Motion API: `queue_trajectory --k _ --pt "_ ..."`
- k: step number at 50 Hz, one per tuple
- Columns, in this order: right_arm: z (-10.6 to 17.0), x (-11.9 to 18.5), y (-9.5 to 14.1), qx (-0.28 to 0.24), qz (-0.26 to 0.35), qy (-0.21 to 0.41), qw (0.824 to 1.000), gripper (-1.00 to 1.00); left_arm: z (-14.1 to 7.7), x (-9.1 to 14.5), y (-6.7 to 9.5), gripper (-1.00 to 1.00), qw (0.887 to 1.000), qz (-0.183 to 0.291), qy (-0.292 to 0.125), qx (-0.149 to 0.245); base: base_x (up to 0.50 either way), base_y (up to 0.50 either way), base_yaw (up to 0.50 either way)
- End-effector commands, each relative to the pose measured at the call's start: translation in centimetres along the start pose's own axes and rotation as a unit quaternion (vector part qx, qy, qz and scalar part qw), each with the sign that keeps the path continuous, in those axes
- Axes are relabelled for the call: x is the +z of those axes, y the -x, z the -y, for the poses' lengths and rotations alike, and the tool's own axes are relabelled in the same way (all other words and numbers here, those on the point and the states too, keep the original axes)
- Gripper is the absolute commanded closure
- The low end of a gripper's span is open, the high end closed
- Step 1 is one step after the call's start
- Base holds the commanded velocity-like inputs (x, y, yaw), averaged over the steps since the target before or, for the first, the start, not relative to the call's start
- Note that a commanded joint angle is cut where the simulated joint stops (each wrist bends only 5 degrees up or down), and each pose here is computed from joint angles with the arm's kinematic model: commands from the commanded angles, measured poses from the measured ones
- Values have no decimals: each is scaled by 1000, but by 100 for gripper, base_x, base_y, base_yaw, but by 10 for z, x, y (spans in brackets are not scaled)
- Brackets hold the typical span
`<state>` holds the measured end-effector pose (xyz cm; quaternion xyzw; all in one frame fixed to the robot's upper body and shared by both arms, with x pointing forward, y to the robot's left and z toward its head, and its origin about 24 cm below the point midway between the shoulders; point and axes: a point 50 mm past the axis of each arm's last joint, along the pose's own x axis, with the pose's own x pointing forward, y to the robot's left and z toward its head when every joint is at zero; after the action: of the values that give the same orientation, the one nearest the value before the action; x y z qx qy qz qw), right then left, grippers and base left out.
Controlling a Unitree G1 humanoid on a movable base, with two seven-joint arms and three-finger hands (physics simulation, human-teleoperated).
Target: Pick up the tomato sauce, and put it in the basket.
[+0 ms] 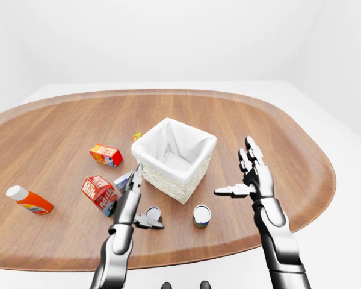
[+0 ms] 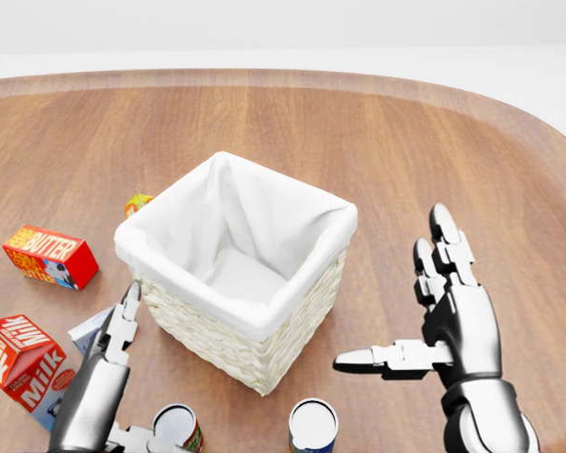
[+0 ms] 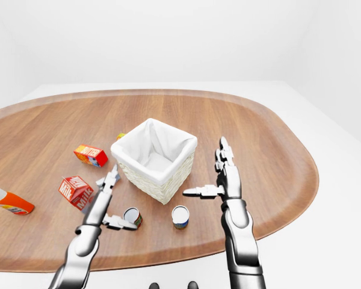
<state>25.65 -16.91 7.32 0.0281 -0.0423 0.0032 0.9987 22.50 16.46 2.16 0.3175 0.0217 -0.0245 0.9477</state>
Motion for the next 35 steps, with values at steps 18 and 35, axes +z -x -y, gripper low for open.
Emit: queue_trajectory --k 18,35 --pt "0 0 0 -1 0 0 1000 -100 10 -14 0 -100 999 -29 -13 -7 0 0 0" --pt "0 -1 1 0 -3 1 1000 -100 16 -24 0 -100 998 -49 -23 -11 0 0 0"
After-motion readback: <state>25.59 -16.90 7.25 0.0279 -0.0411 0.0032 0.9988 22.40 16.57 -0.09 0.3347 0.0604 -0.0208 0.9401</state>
